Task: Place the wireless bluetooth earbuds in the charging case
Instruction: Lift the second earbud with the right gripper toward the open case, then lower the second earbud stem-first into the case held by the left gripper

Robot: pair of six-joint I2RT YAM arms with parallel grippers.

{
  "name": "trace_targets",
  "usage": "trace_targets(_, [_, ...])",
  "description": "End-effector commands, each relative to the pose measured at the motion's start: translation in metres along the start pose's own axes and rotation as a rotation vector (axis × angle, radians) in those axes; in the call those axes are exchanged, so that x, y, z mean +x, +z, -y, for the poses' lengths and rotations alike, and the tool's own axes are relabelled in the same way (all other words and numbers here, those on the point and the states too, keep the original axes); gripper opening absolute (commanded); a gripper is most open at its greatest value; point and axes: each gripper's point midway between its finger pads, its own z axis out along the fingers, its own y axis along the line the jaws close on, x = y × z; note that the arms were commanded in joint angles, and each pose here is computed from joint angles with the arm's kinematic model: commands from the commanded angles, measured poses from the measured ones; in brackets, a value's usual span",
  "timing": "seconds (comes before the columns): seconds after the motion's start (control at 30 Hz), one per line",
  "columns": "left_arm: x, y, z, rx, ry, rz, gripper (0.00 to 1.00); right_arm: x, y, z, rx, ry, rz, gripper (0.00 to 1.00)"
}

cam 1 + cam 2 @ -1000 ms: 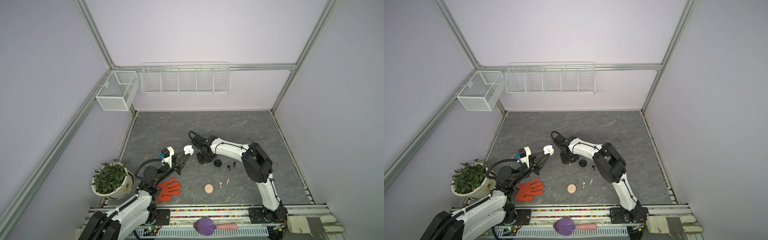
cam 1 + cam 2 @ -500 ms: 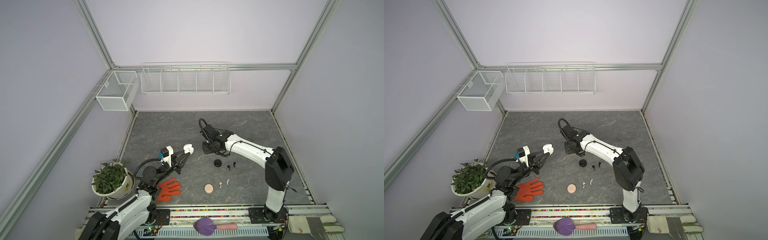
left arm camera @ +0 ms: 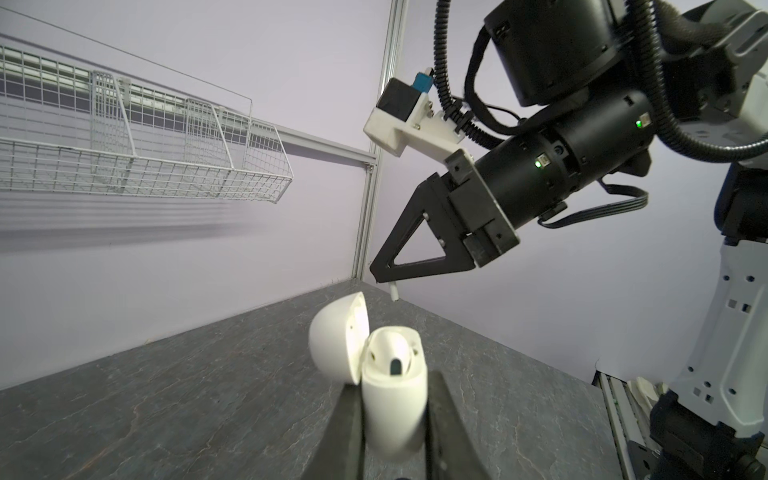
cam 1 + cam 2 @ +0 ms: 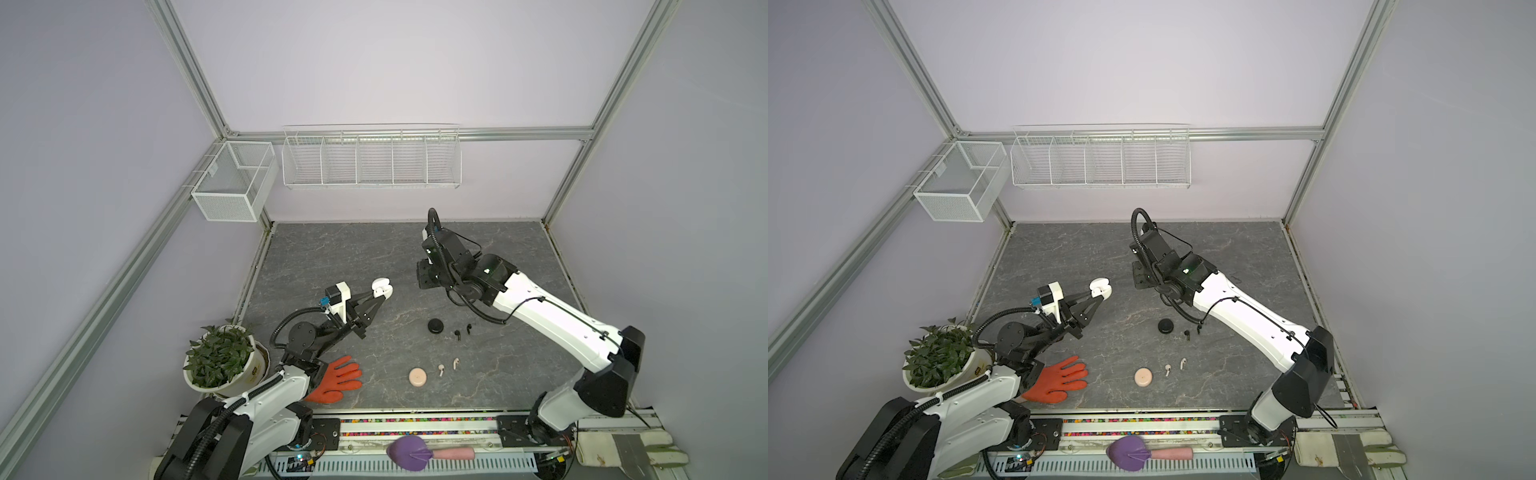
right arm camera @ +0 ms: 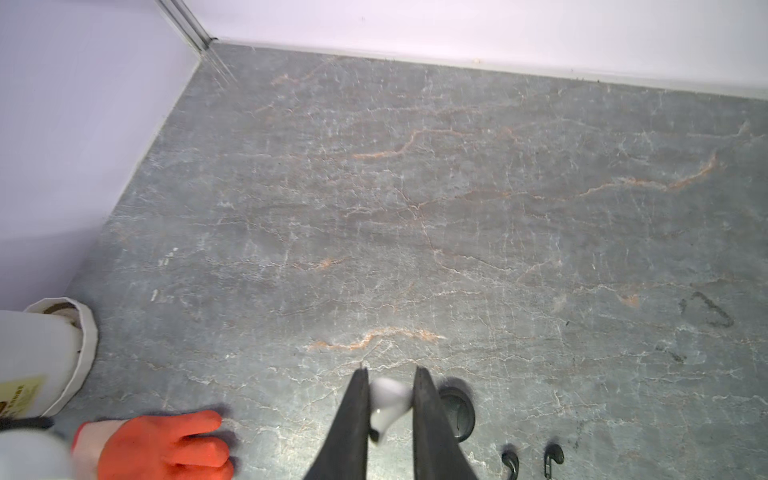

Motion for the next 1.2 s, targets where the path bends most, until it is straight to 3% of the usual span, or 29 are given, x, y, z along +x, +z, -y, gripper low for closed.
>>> trace_targets(0.0, [-0.022, 0.006, 0.008, 0.053, 0.047, 0.065, 0.0, -0.023, -0.027, -0.012, -0.009, -0.028, 0.099, 0.15])
trace_targets(0.23, [-0.025, 0.007, 0.008, 0.053, 0.065, 0.066, 0.0, -0.039, -0.056, -0.048, -0.093, -0.05, 0.193, 0.13])
trace_targets(0.6, [-0.029, 0.007, 0.01, 0.061, 0.068, 0.077, 0.0, -0.03, -0.064, -0.086, -0.186, -0.04, 0.282, 0.12])
trace_targets(1.17, [-0.034, 0.002, 0.012, 0.043, 0.087, 0.079, 0.0, -0.006, -0.052, -0.108, -0.237, -0.034, 0.252, 0.12])
